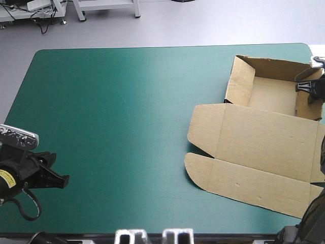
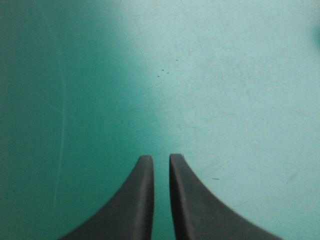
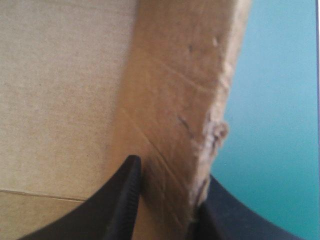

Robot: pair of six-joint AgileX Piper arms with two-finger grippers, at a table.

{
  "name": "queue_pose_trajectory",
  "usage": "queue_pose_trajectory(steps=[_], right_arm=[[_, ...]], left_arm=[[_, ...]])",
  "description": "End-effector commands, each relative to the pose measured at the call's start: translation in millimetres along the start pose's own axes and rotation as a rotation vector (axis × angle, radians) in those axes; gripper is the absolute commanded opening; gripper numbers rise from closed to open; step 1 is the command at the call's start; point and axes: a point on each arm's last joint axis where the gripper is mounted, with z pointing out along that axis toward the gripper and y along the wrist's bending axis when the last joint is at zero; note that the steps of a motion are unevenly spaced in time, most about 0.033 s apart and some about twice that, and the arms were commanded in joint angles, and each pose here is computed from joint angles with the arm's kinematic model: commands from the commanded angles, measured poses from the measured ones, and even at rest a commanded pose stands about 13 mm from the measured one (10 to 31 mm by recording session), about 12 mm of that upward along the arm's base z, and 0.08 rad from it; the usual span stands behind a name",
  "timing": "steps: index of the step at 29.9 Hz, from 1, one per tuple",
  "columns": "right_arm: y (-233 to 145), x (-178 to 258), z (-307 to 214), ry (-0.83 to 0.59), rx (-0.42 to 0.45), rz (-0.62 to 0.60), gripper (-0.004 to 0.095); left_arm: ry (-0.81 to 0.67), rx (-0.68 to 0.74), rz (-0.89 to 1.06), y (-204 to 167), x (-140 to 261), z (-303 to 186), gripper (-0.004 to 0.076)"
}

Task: Fold the box

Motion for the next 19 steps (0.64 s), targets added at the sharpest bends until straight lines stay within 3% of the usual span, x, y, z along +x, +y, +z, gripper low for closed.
queue_pose_trajectory(steps=[1, 8, 12, 14, 19], right_arm=[[-3.3, -4.8, -33.3, -0.111, 0.059, 0.011, 0.0435], [-2.5, -3.6, -40.3, -0.085, 0.051, 0.011, 0.0464], [0.4, -5.2, -72.6, -0.166, 0.056, 0.039, 0.044], [2.5, -4.1, -95.0, -0.223, 0.066, 0.037, 0.0354], [15.4, 12.4, -159.6, -0.377, 0.059, 0.024, -0.0024]], left_arm=[[-0.045, -0.02, 0.006, 2.4, -6.4, -4.5, 0.0079], [-0.044, -0.046, 0.016, 4.7, -6.4, -4.6, 0.0079], [-0.044, -0.046, 0.021, 4.7, -6.4, -4.6, 0.0079], [-0.046, -0.046, 0.024, 4.7, -6.6, -4.6, 0.0078], [-0.057, -0.047, 0.113, 4.6, -7.8, -4.7, 0.0078]])
